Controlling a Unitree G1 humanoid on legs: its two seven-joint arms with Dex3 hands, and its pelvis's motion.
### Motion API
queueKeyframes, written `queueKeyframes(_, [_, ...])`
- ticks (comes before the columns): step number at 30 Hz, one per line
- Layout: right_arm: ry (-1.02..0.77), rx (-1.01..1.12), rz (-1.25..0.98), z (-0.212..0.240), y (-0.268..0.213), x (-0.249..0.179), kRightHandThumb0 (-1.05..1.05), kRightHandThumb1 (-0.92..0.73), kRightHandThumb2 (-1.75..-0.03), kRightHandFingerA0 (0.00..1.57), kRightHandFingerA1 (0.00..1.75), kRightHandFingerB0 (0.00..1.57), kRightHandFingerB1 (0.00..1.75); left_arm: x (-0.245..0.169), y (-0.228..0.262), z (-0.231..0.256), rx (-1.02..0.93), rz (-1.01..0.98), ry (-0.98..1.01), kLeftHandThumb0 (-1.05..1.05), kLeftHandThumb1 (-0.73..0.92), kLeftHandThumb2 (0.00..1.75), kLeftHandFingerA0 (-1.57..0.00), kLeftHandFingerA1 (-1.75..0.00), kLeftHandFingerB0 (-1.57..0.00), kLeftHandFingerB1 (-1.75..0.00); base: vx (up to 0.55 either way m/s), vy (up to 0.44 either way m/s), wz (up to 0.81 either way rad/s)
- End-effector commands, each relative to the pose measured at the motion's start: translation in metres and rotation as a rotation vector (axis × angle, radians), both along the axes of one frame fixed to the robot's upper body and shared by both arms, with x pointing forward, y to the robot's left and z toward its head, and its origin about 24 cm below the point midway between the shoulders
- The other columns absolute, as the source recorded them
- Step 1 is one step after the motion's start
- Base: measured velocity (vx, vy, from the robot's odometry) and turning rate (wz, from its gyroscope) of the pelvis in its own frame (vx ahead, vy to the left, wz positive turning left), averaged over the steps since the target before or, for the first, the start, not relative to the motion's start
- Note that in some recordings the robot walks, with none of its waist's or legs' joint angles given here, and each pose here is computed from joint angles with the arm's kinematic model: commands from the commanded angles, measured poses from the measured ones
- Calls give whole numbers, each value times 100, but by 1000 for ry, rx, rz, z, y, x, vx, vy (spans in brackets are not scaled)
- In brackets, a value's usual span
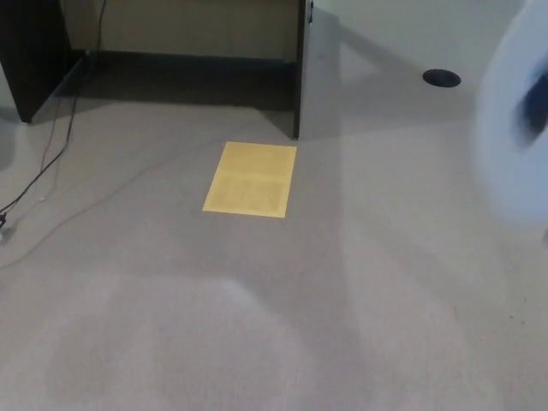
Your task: A person is holding a toilet paper roll and the robot extends its left hand to grab the roll by inserting its thumb into the gap in the middle and brings its hand down by its side. Then it extends its arm again to hand the toilet paper roll back to the person.
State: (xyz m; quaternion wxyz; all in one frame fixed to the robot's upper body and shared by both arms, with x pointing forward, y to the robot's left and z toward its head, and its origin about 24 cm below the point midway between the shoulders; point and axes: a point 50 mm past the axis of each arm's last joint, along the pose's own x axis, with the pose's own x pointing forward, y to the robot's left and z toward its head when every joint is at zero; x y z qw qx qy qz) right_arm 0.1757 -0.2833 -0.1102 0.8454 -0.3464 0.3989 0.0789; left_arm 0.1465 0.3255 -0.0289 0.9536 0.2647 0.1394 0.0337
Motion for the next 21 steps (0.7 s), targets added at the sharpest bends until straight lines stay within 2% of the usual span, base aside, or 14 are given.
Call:
queueKeyframes(1, [-15,18,-12,2,-3,0,-38,-66,-60,79,62,62,44,44,-23,110,-45,-170,-445,-19,27,83,-13,-52,-10,-51,0,0,0])
queueKeyframes(2, [-12,21,-15,1,-3,-2,-38,-66,-60,79,62,62,44,45,-27,117,-41,-189,-468,-19,27,83,-13,-52,-10,-51,0,0,0])
queueKeyframes(3, [-15,20,-18,2,-3,-1,-38,-66,-60,78,61,60,43,49,-33,127,-38,-211,-520,-35,39,59,-28,-40,-21,-33,0,0,0])
queueKeyframes(7, [-30,19,-12,5,-4,5,-37,-65,-60,81,62,62,44,63,-62,170,-9,-318,-657,-41,41,62,-28,-39,-22,-35,0,0,0])
queueKeyframes(11, [-33,22,-18,5,-4,6,-37,-65,-59,82,65,61,44,68,-80,190,-11,-401,-711,-41,40,62,-27,-39,-20,-34,0,0,0])
queueKeyframes(12, [-37,17,-10,7,-5,8,-41,-61,-61,84,69,57,44,71,-93,201,-9,-459,-737,-21,30,86,-12,-51,-11,-51,0,0,0])
queueKeyframes(13, [-40,14,-6,7,-5,8,-38,-65,-59,82,67,60,43,72,-101,207,-1,-492,-752,-22,30,86,-10,-51,-9,-50,0,0,0])
queueKeyframes(18, [-47,16,-8,8,-4,10,-37,-64,-60,76,58,59,44,74,-140,228,-30,-618,-816,-23,26,83,-9,-50,-8,-50,0,0,0])
queueKeyframes(21, [-46,10,3,8,-2,12,-38,-65,-60,77,59,60,43,74,-155,234,-30,-668,-826,-23,28,84,-7,-50,-7,-49,0,0,0])
